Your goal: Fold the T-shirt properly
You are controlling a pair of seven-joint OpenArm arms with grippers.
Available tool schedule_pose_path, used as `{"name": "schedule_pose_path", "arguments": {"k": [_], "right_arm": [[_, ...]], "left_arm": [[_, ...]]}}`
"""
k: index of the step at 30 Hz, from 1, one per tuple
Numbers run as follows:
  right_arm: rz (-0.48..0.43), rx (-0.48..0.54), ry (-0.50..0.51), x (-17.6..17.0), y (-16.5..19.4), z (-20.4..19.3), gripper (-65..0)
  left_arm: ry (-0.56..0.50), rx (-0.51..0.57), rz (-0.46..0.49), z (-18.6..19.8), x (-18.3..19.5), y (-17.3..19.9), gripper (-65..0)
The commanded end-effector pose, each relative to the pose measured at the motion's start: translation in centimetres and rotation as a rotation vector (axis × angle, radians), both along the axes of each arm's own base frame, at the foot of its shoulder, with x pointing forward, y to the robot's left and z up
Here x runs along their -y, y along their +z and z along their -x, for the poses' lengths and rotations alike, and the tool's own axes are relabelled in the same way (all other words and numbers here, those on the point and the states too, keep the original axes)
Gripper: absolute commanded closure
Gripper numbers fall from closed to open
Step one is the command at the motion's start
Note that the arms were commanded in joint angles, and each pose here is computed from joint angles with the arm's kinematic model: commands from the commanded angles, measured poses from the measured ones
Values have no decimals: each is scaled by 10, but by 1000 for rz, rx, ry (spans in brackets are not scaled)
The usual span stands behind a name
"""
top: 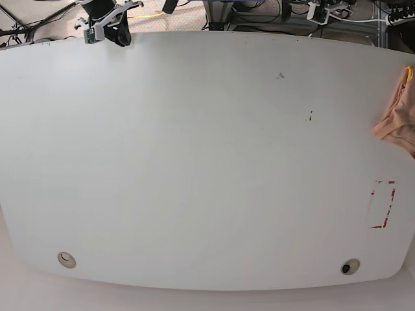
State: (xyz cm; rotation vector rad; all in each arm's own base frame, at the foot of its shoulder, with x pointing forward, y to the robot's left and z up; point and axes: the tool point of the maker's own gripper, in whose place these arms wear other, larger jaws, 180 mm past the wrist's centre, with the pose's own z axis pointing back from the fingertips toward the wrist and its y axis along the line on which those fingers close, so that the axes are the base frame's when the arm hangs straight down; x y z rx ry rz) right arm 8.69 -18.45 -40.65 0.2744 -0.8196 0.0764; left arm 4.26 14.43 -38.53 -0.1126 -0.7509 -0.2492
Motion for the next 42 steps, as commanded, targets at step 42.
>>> {"name": "schedule_pose_path", "arguments": {"k": [42], "right_arm": [[9,-671,-54,-54,-237,119,-48]], "left_arm": [[346,-682,-42,59,-55,-271,-393]]}}
